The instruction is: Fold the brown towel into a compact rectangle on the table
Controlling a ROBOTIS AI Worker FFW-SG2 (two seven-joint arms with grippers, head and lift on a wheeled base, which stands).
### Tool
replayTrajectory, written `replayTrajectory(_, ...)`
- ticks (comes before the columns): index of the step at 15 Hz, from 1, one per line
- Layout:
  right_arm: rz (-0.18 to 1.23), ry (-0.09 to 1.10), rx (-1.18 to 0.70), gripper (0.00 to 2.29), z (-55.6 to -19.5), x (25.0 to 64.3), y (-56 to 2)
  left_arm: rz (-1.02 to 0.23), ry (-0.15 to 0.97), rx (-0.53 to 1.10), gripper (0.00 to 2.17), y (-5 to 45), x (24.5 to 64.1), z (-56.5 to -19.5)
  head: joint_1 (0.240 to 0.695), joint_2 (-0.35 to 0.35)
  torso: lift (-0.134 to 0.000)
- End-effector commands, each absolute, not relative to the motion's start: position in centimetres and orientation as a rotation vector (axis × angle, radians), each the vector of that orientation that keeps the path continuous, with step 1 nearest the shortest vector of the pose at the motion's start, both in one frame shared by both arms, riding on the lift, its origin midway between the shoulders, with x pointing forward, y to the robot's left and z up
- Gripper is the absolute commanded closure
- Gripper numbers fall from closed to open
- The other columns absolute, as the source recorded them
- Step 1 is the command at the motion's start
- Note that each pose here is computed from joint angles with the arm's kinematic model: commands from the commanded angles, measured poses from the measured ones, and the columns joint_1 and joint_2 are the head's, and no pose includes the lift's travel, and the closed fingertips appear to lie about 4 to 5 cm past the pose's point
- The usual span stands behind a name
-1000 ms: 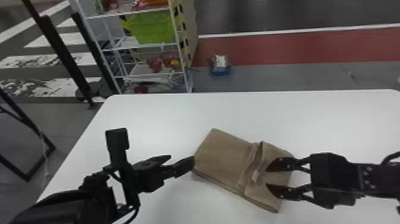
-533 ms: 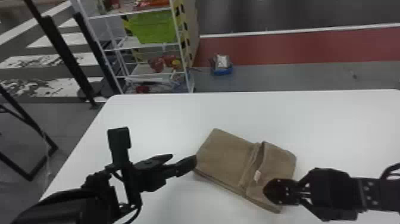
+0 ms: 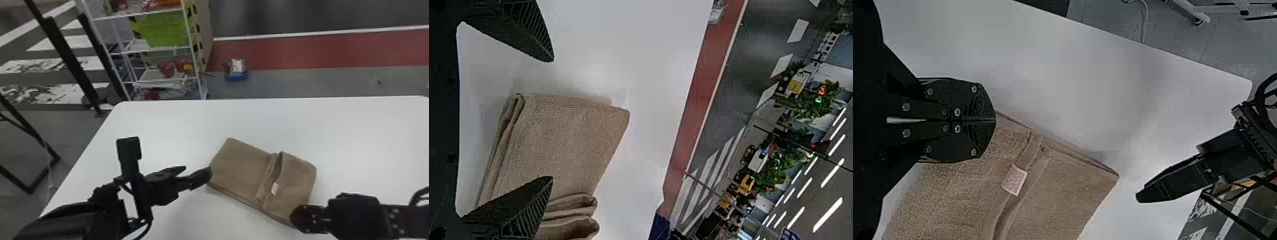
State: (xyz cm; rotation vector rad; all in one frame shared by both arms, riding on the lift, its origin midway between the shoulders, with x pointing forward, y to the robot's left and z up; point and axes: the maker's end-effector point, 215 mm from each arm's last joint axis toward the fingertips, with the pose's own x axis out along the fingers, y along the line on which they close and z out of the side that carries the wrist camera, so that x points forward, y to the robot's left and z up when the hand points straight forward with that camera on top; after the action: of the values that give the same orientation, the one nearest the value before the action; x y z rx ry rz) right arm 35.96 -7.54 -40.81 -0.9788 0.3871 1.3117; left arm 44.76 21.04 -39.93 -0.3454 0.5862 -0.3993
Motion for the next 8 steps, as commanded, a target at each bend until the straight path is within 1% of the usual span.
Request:
replayTrajectory(1,1.324,0.408,-0.979,2.1,-41.27,35.52,-7.9,-0.399,0.587,-0.349,0.03,20.96,44.74,-40.02,0.695,0.189,-0.134)
replayTrajectory(8,1.337,0.415,-0.946,2.1,-41.41,34.81,-7.24,-0.398,0.586,-0.348,0.03,21.04,44.76,-39.95,0.695,0.186,-0.134)
